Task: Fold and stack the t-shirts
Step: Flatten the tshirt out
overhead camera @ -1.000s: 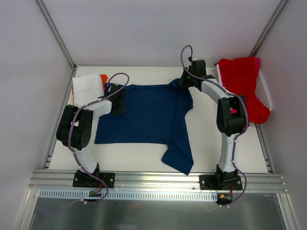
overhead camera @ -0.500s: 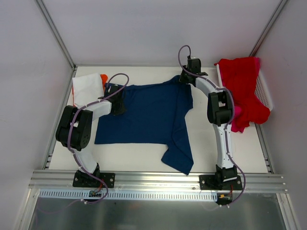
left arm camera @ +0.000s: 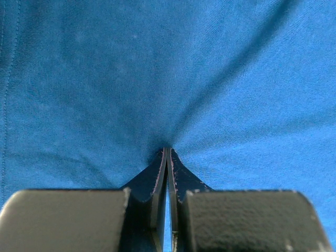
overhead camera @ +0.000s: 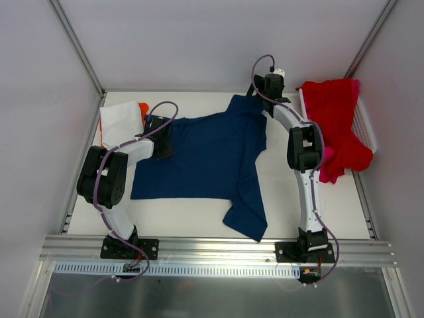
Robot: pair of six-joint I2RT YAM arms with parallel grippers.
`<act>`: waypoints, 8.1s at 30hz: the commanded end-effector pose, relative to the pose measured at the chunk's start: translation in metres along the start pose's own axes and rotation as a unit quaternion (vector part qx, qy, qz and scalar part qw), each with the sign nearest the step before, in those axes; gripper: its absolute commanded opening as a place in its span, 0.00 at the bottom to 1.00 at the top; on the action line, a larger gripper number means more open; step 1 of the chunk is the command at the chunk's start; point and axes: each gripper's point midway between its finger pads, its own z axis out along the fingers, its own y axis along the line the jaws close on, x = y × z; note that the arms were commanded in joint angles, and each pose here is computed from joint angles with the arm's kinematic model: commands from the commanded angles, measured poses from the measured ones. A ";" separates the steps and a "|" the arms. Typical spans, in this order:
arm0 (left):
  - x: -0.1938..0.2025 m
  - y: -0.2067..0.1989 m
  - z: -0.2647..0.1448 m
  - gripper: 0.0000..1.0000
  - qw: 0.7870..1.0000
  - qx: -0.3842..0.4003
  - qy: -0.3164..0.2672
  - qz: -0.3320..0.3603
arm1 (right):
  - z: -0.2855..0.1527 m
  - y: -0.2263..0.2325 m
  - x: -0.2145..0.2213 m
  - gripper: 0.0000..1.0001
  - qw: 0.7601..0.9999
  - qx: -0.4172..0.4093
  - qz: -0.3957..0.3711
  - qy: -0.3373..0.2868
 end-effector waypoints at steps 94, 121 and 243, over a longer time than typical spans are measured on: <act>0.117 0.022 -0.042 0.48 0.997 0.002 0.074 0.005 | -0.388 -0.090 0.181 0.11 0.987 0.042 0.104 0.114; 0.117 0.019 -0.043 0.46 0.997 0.006 0.071 0.010 | -0.338 -0.044 0.230 0.54 0.963 -0.016 0.164 0.214; 0.179 -0.024 -0.149 0.99 0.975 0.195 0.106 -0.032 | -0.390 -0.069 0.259 0.00 0.961 0.033 0.110 0.250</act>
